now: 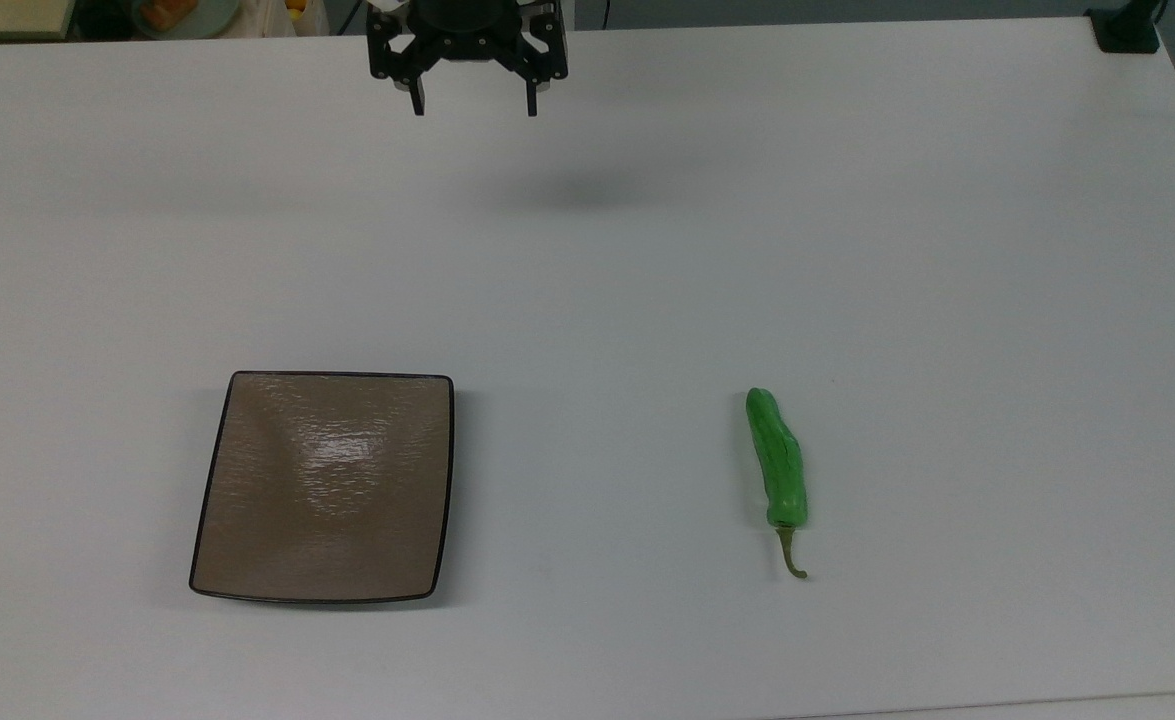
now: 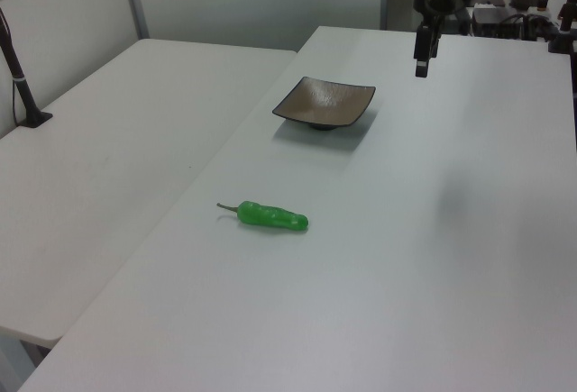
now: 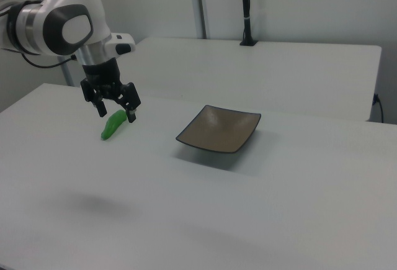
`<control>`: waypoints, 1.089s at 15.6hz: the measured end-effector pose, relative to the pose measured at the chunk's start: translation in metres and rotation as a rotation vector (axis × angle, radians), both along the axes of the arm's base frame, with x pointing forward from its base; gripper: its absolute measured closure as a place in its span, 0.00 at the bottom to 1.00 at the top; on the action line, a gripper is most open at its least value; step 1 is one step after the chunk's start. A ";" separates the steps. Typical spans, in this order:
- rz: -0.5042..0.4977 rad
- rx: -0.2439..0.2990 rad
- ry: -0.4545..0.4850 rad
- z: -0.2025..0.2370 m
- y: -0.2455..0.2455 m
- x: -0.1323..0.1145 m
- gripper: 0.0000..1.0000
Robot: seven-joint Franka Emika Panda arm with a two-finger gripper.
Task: Chili peppers are placed on a ceramic plate
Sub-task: 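Move the open gripper over the green chili pepper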
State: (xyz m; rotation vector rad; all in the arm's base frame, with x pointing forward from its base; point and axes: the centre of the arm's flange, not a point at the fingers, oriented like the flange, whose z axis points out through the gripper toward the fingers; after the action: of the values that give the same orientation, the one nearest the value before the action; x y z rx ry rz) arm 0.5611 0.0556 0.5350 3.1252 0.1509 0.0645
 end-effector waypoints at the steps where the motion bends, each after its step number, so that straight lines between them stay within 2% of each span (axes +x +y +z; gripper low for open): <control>1: 0.000 0.000 0.001 0.000 0.000 0.000 0.00; 6: 0.002 -0.004 0.024 -0.016 0.001 0.010 0.00; 13: 0.004 -0.003 0.027 -0.018 0.002 0.012 0.00; 17: 0.002 0.017 0.006 -0.023 0.005 0.018 0.00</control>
State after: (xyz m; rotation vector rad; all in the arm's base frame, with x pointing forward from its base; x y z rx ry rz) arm 0.5789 0.0609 0.5125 3.1423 0.1550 0.0563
